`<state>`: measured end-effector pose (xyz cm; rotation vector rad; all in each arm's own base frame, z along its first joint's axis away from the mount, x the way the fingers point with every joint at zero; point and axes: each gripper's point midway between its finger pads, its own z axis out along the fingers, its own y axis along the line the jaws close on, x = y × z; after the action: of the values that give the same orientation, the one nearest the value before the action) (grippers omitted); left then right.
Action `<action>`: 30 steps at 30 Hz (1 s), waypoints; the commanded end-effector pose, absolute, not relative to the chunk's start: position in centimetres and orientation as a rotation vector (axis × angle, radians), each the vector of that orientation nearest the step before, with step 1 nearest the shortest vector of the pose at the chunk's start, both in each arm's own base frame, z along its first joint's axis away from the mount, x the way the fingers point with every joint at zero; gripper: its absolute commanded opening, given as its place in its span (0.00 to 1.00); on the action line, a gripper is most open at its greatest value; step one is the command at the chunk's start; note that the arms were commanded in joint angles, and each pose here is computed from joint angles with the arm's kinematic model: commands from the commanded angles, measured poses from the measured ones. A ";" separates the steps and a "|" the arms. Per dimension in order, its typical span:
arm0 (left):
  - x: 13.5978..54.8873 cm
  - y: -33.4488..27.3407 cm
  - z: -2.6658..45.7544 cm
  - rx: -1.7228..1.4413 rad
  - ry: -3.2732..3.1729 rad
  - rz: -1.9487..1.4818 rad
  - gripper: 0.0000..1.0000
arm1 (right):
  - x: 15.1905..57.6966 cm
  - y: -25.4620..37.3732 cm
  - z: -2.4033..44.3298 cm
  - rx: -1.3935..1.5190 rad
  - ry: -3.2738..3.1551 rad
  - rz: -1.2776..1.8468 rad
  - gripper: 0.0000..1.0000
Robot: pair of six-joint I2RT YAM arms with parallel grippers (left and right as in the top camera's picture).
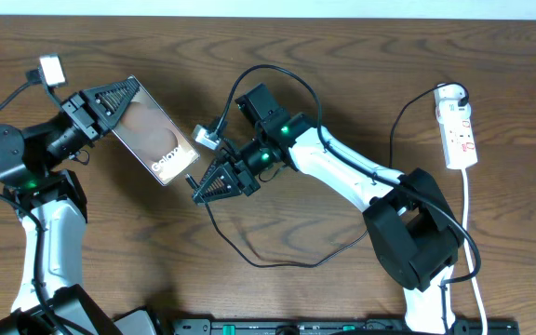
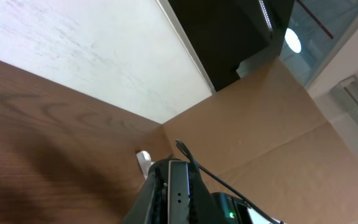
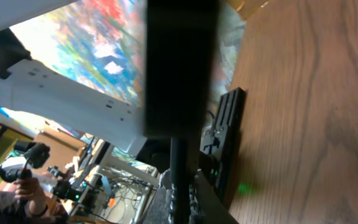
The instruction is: Plug charger to phone and switch on socket
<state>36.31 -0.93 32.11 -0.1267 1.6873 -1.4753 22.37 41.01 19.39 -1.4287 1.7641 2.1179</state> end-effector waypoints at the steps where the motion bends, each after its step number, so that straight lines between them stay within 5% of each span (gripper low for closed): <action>1: 36.3 -0.8 32.7 -0.103 1.679 -1.463 0.07 | 23.8 41.4 17.9 -1.340 1.968 2.036 0.01; 11: 36.3 -0.9 32.7 -0.103 1.679 -1.463 0.07 | 31.2 37.7 9.2 -0.541 2.821 1.354 0.01; 17: 36.2 -0.9 32.6 -0.095 1.684 -1.467 0.07 | 31.3 28.9 3.3 -0.057 3.173 0.549 0.01; 23: 36.1 -1.0 32.6 -0.092 1.686 -1.469 0.07 | 28.9 23.5 2.3 0.083 3.263 0.051 0.01; 30: 36.0 -1.1 32.6 -0.086 1.690 -1.472 0.07 | 27.3 23.6 1.7 0.071 3.263 -0.063 0.01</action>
<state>36.21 -1.02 32.07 -0.1197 1.6918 -1.4790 27.42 24.25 2.58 0.0305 3.2931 0.0601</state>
